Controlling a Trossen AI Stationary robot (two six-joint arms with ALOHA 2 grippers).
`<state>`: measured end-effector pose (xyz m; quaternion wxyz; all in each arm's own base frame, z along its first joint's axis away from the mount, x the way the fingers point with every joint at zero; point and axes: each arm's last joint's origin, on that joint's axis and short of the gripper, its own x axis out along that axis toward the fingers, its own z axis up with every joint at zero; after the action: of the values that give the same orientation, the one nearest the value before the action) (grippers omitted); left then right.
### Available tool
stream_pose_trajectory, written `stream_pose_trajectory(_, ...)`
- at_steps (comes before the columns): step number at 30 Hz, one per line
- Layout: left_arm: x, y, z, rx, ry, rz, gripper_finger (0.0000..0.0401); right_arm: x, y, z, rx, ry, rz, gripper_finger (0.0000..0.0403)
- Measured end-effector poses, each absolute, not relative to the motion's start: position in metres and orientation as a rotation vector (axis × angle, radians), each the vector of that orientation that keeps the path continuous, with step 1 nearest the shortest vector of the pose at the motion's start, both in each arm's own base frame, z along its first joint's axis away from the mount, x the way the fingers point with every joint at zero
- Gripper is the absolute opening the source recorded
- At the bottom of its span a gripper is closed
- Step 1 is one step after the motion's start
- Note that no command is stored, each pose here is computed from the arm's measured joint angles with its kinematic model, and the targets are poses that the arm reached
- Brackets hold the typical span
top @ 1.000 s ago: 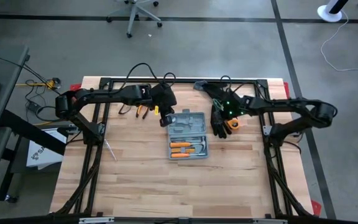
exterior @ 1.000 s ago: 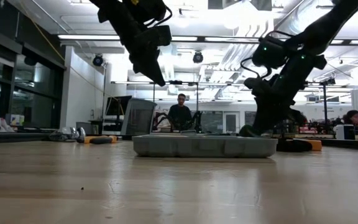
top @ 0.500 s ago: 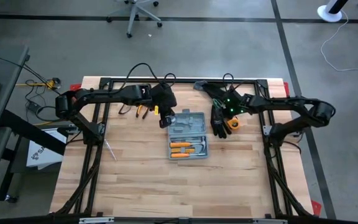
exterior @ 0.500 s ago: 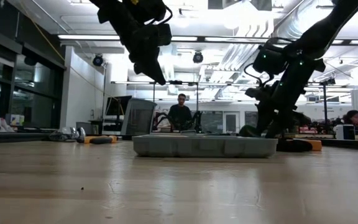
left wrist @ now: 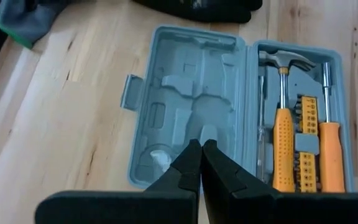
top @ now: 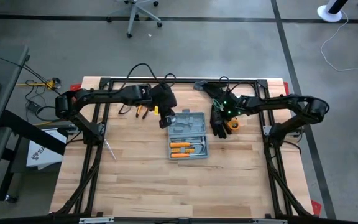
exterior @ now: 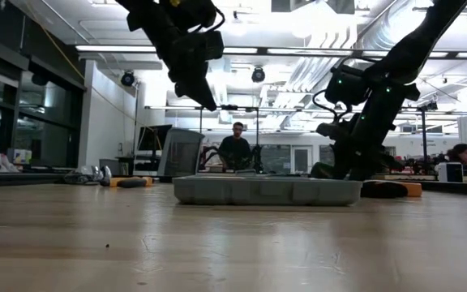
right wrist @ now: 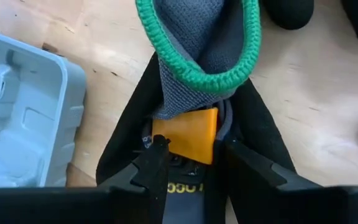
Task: Prefit tool cases
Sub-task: Put the yellow hex keys into the gray toolbox
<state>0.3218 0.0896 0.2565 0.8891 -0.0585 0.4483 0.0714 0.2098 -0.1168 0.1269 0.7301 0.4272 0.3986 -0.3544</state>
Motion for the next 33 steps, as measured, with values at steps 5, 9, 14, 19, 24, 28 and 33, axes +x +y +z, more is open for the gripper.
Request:
stream_pose_trajectory(5,0.317,0.088,0.244,-0.138,0.975,0.151,0.0,0.21,-0.117,0.128,0.954,0.864,-0.79,0.0137)
stream_pose_trajectory(9,0.313,0.086,0.234,-0.164,1.011,0.155,0.0,0.209,-0.116,0.135,0.942,0.835,-0.787,0.0137)
stream_pose_trajectory(14,0.311,0.085,0.229,-0.165,1.026,0.15,0.0,0.209,-0.115,0.136,0.943,0.825,-0.787,0.0137)
stream_pose_trajectory(19,0.312,0.085,0.229,-0.162,1.013,0.149,0.0,0.209,-0.115,0.137,0.949,0.822,-0.775,0.0137)
stream_pose_trajectory(24,0.312,0.085,0.23,-0.161,1.006,0.149,0.0,0.208,-0.115,0.136,0.938,0.829,-0.811,0.0137)
stream_pose_trajectory(28,0.312,0.085,0.23,-0.161,1.006,0.149,0.0,0.204,-0.115,0.135,0.932,0.848,-0.871,0.0137)
stream_pose_trajectory(33,0.312,0.085,0.23,-0.16,1.007,0.149,0.0,0.201,-0.114,0.148,0.916,0.799,-0.852,0.0137)
